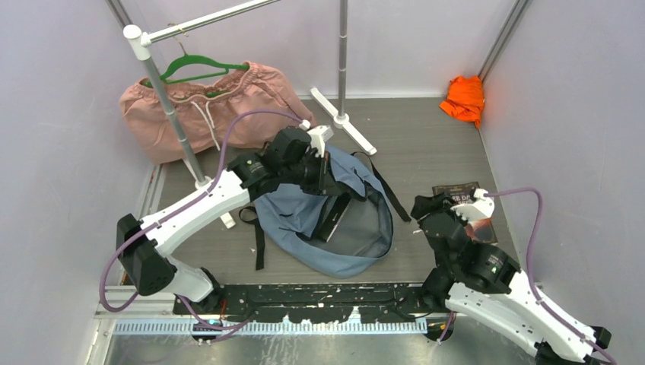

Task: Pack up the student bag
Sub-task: Place the book in the student bag.

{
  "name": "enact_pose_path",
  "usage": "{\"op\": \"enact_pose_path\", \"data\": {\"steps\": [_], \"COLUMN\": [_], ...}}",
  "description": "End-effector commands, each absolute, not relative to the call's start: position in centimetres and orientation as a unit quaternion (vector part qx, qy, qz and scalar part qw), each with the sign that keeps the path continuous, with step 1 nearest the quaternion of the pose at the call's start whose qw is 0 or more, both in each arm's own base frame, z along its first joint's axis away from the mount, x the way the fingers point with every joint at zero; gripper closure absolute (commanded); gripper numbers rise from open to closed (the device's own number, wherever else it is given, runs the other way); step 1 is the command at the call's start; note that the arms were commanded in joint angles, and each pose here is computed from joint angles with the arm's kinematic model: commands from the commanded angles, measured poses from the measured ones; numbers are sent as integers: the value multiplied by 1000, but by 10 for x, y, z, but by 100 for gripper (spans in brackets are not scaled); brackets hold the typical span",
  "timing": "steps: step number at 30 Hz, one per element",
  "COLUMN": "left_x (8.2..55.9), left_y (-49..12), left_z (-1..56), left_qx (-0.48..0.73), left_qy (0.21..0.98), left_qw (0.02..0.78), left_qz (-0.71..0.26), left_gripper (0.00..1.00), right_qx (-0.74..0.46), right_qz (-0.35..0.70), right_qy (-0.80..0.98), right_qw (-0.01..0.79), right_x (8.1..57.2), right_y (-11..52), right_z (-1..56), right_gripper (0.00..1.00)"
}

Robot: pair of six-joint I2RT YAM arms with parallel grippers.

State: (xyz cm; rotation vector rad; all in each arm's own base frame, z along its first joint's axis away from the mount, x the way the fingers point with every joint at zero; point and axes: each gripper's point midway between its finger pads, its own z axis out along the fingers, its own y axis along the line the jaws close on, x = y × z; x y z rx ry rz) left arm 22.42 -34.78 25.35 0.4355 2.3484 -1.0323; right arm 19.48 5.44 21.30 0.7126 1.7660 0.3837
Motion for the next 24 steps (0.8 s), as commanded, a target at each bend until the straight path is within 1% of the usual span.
{"op": "enact_pose_path", "data": {"steps": [1, 3, 6, 8, 9, 12, 15, 20, 21, 22, 24], "left_x": [215, 212, 208, 205, 203, 198, 188, 173, 171, 171, 172], "left_y": [-359, -360, -360, -360, -361, -364, -373, -385, -386, -386, -385], "left_z": [249, 235, 221, 215, 212, 211, 213, 203, 200, 198, 202], "left_qx": [190, 191, 191, 192, 193, 196, 210, 243, 248, 252, 262], "left_qy": [855, 861, 866, 869, 869, 866, 858, 859, 862, 864, 864], "left_qw": [243, 226, 208, 197, 193, 182, 178, 162, 154, 149, 150], "left_qz": [-417, -413, -412, -412, -413, -422, -433, -422, -415, -410, -402], "left_gripper": [100, 100, 100, 100, 100, 100, 100, 100, 91, 80, 43], "right_qx": [273, 267, 263, 276, 278, 310, 341, 387, 394, 402, 418], "right_qz": [-26, -48, -51, -36, -13, 13, 17, -5, -14, -23, -42], "right_qy": [751, 754, 770, 783, 797, 817, 825, 813, 813, 810, 805], "right_qw": [601, 598, 580, 556, 536, 486, 449, 435, 429, 426, 418], "right_x": [195, 201, 213, 225, 232, 254, 273, 292, 294, 296, 296], "right_y": [5, 5, 9, 9, 15, 8, -9, -48, -56, -65, -84], "right_z": [229, 233, 227, 216, 208, 188, 176, 171, 168, 166, 161], "right_gripper": [42, 42, 40, 39, 39, 35, 31, 25, 24, 22, 19]}}
